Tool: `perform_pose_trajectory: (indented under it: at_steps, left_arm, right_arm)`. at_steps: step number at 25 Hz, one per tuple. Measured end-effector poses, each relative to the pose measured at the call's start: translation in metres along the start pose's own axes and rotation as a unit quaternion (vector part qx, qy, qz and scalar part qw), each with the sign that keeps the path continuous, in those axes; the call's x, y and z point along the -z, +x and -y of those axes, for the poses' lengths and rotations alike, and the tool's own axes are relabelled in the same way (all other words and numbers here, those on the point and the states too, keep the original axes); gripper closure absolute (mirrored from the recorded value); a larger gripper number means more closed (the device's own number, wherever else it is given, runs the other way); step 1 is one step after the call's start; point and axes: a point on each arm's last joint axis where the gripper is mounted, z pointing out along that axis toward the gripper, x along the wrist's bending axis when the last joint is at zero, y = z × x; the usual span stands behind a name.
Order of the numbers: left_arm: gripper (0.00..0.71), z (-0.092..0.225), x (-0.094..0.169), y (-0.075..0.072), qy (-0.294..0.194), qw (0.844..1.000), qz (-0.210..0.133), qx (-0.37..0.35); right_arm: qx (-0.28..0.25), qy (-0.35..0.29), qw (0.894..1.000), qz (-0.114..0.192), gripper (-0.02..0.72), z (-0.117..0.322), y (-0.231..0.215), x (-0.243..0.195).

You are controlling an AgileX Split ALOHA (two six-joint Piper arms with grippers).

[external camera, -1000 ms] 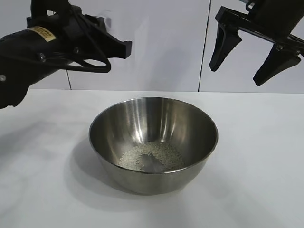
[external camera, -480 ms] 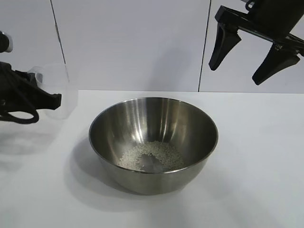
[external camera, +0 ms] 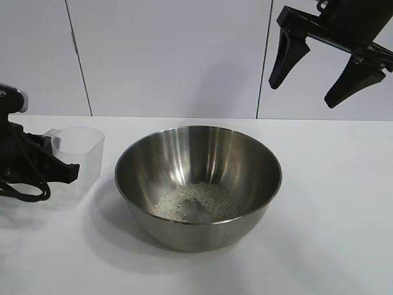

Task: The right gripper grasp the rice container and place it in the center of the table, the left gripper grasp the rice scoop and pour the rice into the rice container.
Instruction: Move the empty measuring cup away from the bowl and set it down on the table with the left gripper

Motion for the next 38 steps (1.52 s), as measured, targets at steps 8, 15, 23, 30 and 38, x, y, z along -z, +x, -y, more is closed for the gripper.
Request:
perform_pose_trajectory:
  at_steps: [8, 15, 23, 30, 38]
  left_arm:
    - [0.704, 0.004, -0.022, -0.004, -0.003, 1.0, 0.001, 0.004]
    - [0.704, 0.004, -0.026, -0.001, -0.005, 1.0, -0.008, 0.009]
    - [0.704, 0.004, -0.026, -0.001, -0.005, 1.0, -0.009, 0.01]
    - [0.682, 0.005, -0.026, -0.001, -0.004, 1.0, -0.006, 0.01]
    - [0.634, 0.006, -0.024, -0.003, -0.003, 1.0, 0.002, 0.008]
  right_arm:
    - [0.0, 0.0, 1.0, 0.0, 0.082, 0.0, 0.0, 0.0]
    - [0.0, 0.0, 1.0, 0.0, 0.082, 0.0, 0.0, 0.0]
    - [0.0, 0.0, 1.0, 0.0, 0.082, 0.0, 0.0, 0.0]
    - [0.0, 0.0, 1.0, 0.0, 0.082, 0.0, 0.0, 0.0]
    - [0.001, 0.0, 1.0, 0.0, 0.082, 0.0, 0.0, 0.0]
